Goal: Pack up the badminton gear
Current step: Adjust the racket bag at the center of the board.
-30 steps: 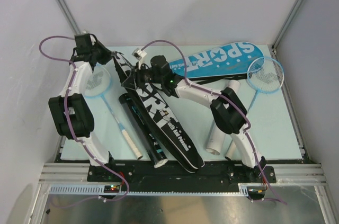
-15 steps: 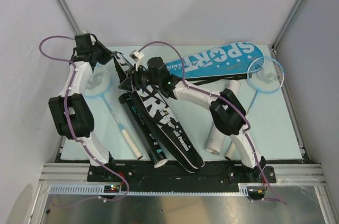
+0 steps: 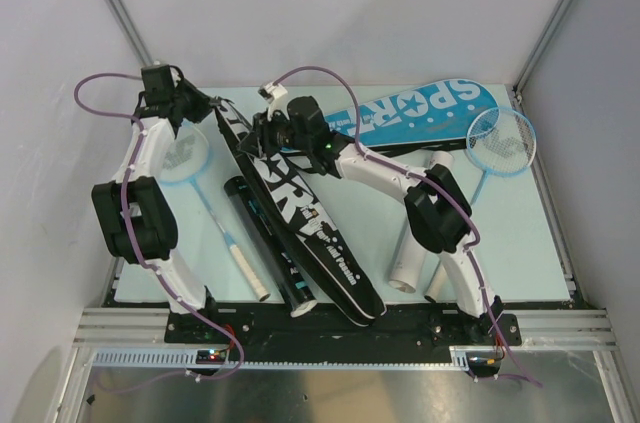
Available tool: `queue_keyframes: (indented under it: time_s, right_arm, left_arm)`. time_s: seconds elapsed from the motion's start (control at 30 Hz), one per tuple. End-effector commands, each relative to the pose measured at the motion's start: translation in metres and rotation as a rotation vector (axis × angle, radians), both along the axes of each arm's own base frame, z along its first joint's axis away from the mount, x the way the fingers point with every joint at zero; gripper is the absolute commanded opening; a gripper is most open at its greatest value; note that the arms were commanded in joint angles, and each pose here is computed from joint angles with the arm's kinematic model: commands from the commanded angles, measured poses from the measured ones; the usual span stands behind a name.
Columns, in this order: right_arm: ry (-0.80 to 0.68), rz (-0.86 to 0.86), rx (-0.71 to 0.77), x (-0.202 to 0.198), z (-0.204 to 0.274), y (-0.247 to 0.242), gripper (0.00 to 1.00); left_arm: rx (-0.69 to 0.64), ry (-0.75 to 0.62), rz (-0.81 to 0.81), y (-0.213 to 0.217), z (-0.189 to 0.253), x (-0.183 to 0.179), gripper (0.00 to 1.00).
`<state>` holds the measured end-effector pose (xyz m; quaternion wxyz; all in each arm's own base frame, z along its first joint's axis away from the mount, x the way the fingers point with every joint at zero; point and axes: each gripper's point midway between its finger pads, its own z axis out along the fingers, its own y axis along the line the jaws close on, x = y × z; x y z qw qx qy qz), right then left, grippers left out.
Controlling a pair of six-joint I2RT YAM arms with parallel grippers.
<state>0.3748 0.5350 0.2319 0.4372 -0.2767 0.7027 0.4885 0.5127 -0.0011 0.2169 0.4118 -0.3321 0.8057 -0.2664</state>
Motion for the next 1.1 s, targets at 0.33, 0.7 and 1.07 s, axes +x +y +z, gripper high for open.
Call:
queue_keyframes:
  time_s: [0.33, 0.7, 1.07]
  right_arm:
    - [-0.039, 0.052, 0.048, -0.014, 0.033, 0.015, 0.47]
    - [-0.049, 0.008, -0.002, -0.002, 0.013, 0.011, 0.51]
    - [-0.027, 0.044, 0.001, -0.004, 0.004, 0.012, 0.43]
  left_arm:
    - [-0.022, -0.067, 0.053, 0.004, 0.027, 0.001, 0.0]
    - [0.022, -0.075, 0.055, 0.009, 0.028, -0.001, 0.0]
    - [0.052, -0.093, 0.052, 0.011, 0.034, -0.001, 0.0]
